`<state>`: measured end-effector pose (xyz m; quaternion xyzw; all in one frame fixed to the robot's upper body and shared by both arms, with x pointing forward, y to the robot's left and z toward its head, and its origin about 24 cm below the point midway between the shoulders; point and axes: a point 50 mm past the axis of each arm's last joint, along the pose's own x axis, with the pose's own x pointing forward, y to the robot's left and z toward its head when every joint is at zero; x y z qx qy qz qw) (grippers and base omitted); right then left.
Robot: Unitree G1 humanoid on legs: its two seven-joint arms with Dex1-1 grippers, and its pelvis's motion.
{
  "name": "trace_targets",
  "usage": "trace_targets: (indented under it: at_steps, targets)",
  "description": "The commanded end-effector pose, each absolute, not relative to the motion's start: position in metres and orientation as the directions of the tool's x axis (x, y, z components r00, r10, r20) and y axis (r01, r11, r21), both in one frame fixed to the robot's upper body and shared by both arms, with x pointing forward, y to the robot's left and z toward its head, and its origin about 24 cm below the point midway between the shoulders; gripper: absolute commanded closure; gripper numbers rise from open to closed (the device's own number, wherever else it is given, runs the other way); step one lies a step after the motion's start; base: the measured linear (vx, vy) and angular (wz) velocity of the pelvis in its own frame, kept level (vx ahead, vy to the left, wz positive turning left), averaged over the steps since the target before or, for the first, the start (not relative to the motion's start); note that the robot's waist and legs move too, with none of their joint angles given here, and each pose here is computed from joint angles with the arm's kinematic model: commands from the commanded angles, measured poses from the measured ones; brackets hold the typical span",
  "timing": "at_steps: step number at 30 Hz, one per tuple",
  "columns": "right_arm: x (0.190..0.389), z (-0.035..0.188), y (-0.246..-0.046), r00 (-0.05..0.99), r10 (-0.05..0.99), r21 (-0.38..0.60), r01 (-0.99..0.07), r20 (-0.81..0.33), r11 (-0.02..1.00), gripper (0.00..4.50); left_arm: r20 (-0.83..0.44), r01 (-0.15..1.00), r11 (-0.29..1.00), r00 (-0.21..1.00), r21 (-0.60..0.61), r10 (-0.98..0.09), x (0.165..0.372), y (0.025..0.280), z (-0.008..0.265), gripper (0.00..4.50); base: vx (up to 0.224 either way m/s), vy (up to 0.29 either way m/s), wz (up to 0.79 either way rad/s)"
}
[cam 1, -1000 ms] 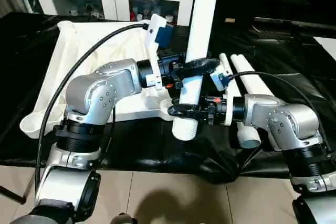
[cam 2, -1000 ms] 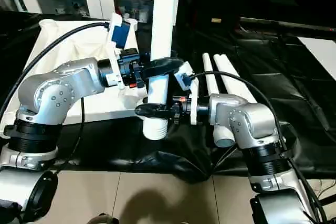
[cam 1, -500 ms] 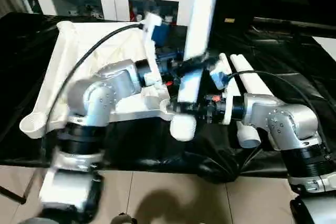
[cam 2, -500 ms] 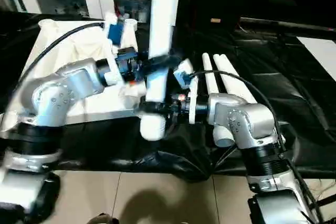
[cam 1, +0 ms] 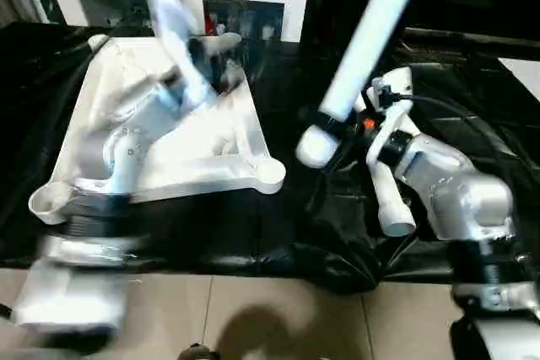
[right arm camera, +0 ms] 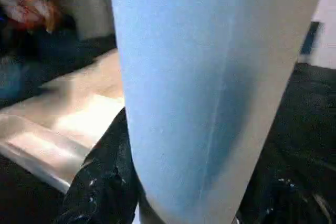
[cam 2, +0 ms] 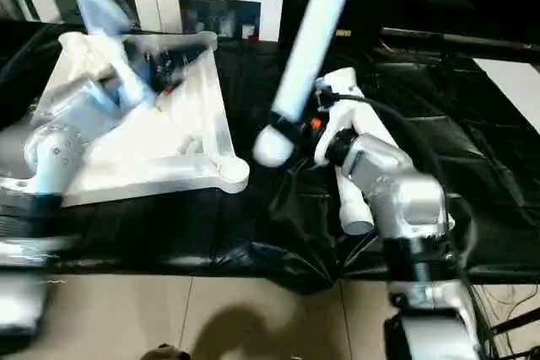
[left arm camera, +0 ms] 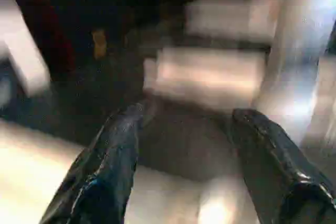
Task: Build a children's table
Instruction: Pick table leg
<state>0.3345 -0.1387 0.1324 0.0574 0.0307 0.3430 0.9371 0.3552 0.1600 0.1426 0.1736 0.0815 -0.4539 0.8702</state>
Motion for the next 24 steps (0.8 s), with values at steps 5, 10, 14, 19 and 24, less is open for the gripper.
trace_targets:
  at_steps: [5,10,14,19,24]
  targets:
    - [0.326,0.114,-0.134,0.762,0.643,0.155,-0.628,-0.072,0.762,2.62,-0.655,0.9,0.332,0.433,0.281,-0.619,0.351,0.184,0.093,1.48,0.0,0.0,0.0]
    - [0.323,0.111,-0.132,0.763,0.643,0.154,-0.628,-0.073,0.763,2.62,-0.692,0.885,0.334,0.463,0.325,-0.554,0.359,0.191,0.088,1.76,0.0,0.0,0.0]
    - [0.321,0.11,-0.131,0.762,0.643,0.139,-0.631,-0.072,0.763,2.62,-0.665,0.844,0.366,0.534,0.392,-0.522,0.372,0.19,0.091,1.86,0.0,0.0,0.0]
    - [0.319,0.109,-0.132,0.761,0.644,0.136,-0.632,-0.082,0.763,2.62,-0.673,0.876,0.373,0.477,0.307,-0.566,0.372,0.189,0.091,2.24,0.0,0.0,0.0]
    - [0.317,0.108,-0.134,0.76,0.644,0.128,-0.633,-0.089,0.764,2.62,-0.66,0.889,0.4,0.439,0.223,-0.609,0.374,0.189,0.095,2.7,0.0,0.0,0.0]
